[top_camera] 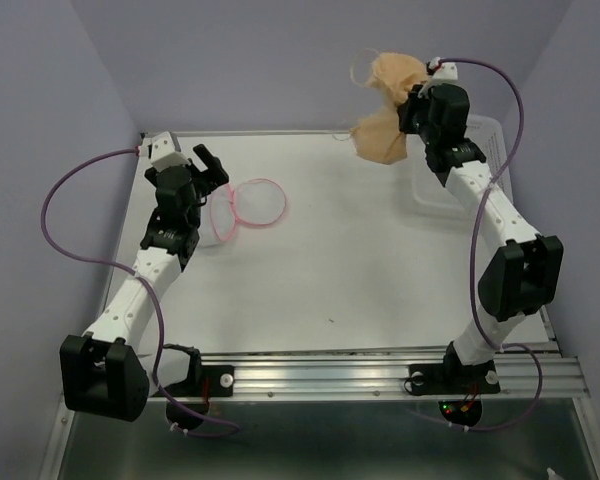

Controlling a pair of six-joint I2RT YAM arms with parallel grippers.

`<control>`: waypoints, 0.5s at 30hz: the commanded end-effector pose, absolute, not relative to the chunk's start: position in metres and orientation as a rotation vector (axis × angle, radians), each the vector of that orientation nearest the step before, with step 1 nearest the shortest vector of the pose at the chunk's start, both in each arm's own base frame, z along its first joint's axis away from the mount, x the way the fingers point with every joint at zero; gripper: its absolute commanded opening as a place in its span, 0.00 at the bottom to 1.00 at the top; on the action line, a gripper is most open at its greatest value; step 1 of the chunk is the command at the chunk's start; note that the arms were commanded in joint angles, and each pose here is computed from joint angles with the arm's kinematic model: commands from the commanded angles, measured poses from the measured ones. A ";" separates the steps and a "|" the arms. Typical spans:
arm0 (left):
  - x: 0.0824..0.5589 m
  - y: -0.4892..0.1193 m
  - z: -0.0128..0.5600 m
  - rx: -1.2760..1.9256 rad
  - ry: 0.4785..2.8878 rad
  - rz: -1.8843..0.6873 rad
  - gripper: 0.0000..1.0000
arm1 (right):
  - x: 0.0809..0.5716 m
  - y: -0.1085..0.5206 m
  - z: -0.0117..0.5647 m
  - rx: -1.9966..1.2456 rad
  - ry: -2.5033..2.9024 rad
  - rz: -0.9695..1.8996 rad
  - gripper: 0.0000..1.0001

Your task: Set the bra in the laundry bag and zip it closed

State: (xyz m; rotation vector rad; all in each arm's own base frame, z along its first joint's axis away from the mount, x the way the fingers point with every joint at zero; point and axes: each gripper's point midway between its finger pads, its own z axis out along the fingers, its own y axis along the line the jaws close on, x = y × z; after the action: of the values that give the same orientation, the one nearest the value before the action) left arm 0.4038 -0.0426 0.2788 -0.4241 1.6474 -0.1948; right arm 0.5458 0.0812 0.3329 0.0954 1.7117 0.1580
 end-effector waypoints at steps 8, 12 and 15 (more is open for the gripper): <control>0.398 -0.055 0.291 -0.419 1.604 -0.301 0.99 | 0.440 0.220 0.182 -0.556 2.107 0.627 0.29; 0.400 -0.057 0.287 -0.418 1.616 -0.310 0.99 | 0.418 0.215 0.128 -0.568 2.280 0.646 1.00; 0.406 -0.068 0.287 -0.379 1.635 -0.345 0.99 | 0.417 0.201 0.128 -0.514 2.309 0.560 1.00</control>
State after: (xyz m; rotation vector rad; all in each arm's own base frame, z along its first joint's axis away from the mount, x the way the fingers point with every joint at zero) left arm 0.4013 -0.0550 0.2680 -0.4212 1.6784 -0.2760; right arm 0.4247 0.2163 0.1224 -0.5232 2.2826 0.6145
